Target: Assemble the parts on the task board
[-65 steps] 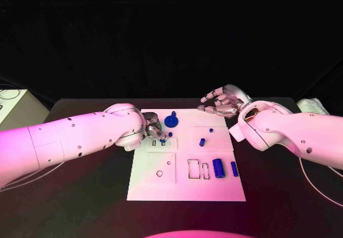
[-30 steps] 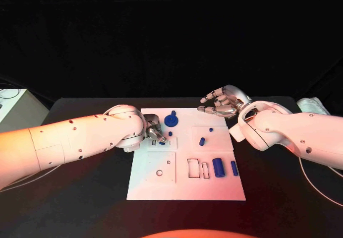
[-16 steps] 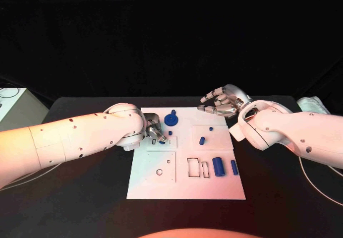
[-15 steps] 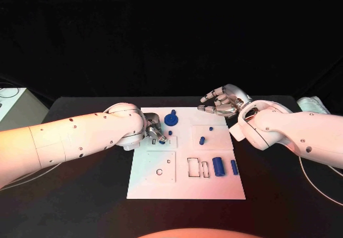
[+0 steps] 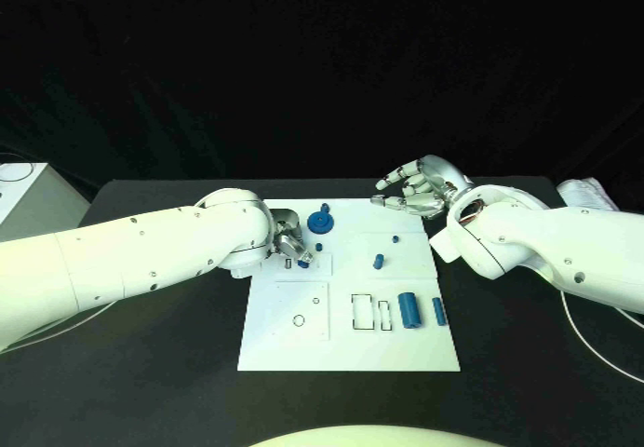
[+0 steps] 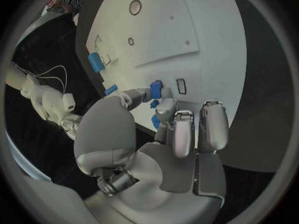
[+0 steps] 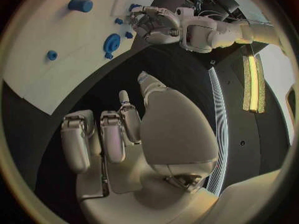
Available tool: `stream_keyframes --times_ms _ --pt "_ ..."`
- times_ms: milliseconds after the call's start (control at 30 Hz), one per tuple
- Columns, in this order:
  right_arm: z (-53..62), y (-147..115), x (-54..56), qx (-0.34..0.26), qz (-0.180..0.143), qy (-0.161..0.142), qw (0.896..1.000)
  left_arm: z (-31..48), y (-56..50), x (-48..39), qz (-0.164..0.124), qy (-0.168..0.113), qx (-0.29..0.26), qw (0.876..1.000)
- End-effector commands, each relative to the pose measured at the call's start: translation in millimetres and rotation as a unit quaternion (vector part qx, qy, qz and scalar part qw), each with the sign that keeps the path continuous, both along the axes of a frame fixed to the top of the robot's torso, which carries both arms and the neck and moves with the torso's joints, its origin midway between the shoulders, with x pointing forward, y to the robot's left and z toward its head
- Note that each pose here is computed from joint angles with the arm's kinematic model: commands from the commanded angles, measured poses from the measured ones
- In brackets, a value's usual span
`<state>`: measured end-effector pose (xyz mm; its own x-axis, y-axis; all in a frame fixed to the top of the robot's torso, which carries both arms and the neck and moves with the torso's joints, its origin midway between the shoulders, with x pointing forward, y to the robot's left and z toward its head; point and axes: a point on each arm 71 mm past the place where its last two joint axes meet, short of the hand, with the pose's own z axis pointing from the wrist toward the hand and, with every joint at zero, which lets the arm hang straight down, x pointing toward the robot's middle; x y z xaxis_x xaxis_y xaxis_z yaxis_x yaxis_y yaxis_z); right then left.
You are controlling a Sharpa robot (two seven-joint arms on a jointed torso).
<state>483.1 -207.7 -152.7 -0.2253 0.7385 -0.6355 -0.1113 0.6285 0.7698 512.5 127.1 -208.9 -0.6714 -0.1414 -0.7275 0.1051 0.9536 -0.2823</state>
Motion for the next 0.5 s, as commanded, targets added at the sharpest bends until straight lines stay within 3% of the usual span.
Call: stream_keyframes --times_ms 33,500 --pt "-0.2 1.5 -0.7 -0.002 0.009 0.000 1.000 -10.7 0.5 -5.2 -0.012 0.028 0.018 0.999" --pt "0.1 0.6 -1.0 -0.002 0.008 -0.001 1.000 -10.9 0.4 -4.8 -0.012 0.030 0.019 0.999"
